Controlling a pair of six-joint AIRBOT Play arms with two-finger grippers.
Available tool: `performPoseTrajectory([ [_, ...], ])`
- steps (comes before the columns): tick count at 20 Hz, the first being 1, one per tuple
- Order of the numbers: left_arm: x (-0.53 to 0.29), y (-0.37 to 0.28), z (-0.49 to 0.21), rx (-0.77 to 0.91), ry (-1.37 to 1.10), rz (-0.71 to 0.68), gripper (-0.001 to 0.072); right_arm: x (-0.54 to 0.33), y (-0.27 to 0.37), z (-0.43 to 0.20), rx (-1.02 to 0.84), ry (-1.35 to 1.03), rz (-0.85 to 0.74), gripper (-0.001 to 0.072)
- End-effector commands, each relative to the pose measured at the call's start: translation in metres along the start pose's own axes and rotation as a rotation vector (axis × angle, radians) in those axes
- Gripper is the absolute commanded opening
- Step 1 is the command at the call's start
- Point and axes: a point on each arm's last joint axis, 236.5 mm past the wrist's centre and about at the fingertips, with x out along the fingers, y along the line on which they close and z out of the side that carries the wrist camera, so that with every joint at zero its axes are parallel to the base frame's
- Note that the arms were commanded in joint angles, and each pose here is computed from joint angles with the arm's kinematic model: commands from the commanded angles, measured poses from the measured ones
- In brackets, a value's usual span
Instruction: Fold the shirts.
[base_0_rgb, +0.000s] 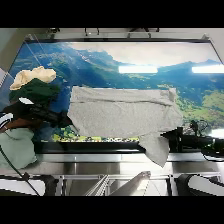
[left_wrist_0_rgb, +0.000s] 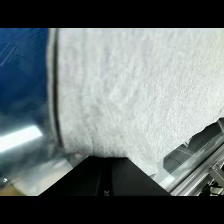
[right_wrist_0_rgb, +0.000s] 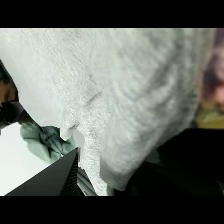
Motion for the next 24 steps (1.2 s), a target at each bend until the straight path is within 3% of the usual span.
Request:
performPoseTrajectory([
  [1,0.008,-0.002,0.001,0.05,0.017,0.032,0.0025,-0.001,-0.006,0.017,-0.01,-0.072,-0.026,0.0255],
  [2,0.006,-0.003,0.001,0.051,0.017,0.029,0.0025,-0.001,-0.003,0.015,-0.021,-0.062,-0.016,0.012],
  [5,-0.018,-0.001,-0.006,0.017,0.006,-0.01,0.0023,-0.002,0.001,0.011,-0.03,-0.041,-0.006,0.0014],
  [11,-0.068,0.041,-0.048,-0.119,0.008,0.042,0.0024,-0.014,-0.012,0.004,0.003,-0.015,-0.122,0.0014],
  [16,-0.084,0.033,-0.05,-0.149,-0.064,0.006,0.0025,-0.028,-0.005,0.004,-0.014,-0.07,-0.174,0.0014],
  [21,-0.12,-0.017,-0.016,-0.018,-0.145,-0.041,0.0024,-0.053,0.108,0.03,-0.216,-0.226,0.149,0.0014],
  [24,-0.128,-0.037,0.018,0.045,-0.154,-0.005,0.0025,-0.068,0.153,0.07,-0.315,-0.355,0.189,0.0014],
])
